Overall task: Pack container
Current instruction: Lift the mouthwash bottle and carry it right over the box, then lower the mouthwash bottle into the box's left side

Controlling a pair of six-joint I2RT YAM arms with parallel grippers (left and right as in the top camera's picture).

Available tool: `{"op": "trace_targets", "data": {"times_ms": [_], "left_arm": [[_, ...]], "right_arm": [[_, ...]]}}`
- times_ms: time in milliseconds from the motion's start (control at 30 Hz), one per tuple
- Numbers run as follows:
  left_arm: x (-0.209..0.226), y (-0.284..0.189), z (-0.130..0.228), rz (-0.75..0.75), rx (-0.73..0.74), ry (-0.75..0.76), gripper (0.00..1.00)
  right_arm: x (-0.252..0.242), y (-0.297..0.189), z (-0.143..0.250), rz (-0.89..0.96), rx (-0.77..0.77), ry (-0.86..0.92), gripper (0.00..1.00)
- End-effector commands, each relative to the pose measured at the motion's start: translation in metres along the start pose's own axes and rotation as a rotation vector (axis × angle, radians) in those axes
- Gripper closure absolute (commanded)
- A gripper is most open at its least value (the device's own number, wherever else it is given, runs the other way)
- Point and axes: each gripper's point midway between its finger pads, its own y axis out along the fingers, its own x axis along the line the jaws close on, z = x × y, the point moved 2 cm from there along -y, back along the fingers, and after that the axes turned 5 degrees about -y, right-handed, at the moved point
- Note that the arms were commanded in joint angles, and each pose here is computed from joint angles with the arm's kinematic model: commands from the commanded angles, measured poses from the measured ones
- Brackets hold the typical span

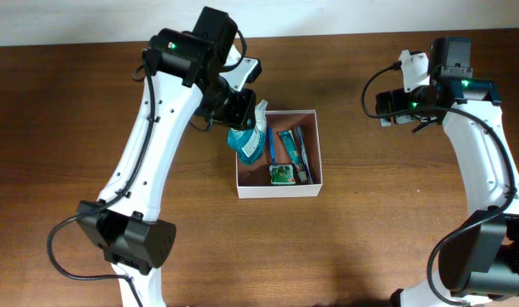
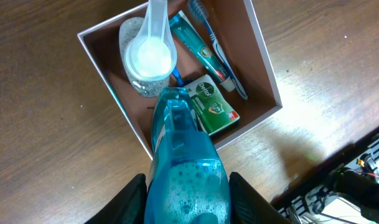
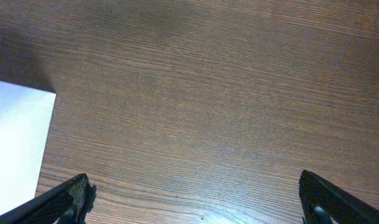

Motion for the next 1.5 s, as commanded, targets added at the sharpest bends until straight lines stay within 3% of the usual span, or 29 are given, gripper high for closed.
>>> {"op": "trace_targets", "data": {"times_ms": [0, 367, 533, 933, 1233, 1400, 1467], "left_arm": [[-0.009, -0.006, -0.009, -0.006, -0.054, -0.014, 0.99], [-0.028, 0.008, -0.026, -0.200, -0.174, -0.027, 0.99], [-0.045, 0.023, -0.030, -0.198, -0.193, 0.011, 0.99], [-0.033, 0.071, -0.037, -0.201, -0.196, -0.007, 0.99], [-0.012, 0.096, -0.037, -0.290, -0.210, -0.013, 0.99], [-0.006, 0.111, -0.030, -0.299, -0.184, -0.015, 0.98], [-0.006, 0.112, -0.030, -0.299, -0.183, -0.015, 0.88]], "right_arm": [[-0.004, 0.000, -0.003, 0.007, -0.006, 0.015, 0.01], [-0.004, 0.000, -0.003, 0.007, -0.006, 0.015, 0.02], [-0.004, 0.000, -0.003, 0.007, -0.006, 0.015, 0.02], [-0.004, 0.000, -0.003, 0.007, -0.006, 0.015, 0.02], [-0.004, 0.000, -0.003, 0.007, -0.006, 0.015, 0.02], [-0.004, 0.000, -0.003, 0.007, -0.006, 0.015, 0.02], [-0.004, 0.000, -0.003, 0.007, -0.006, 0.015, 0.02]]}}
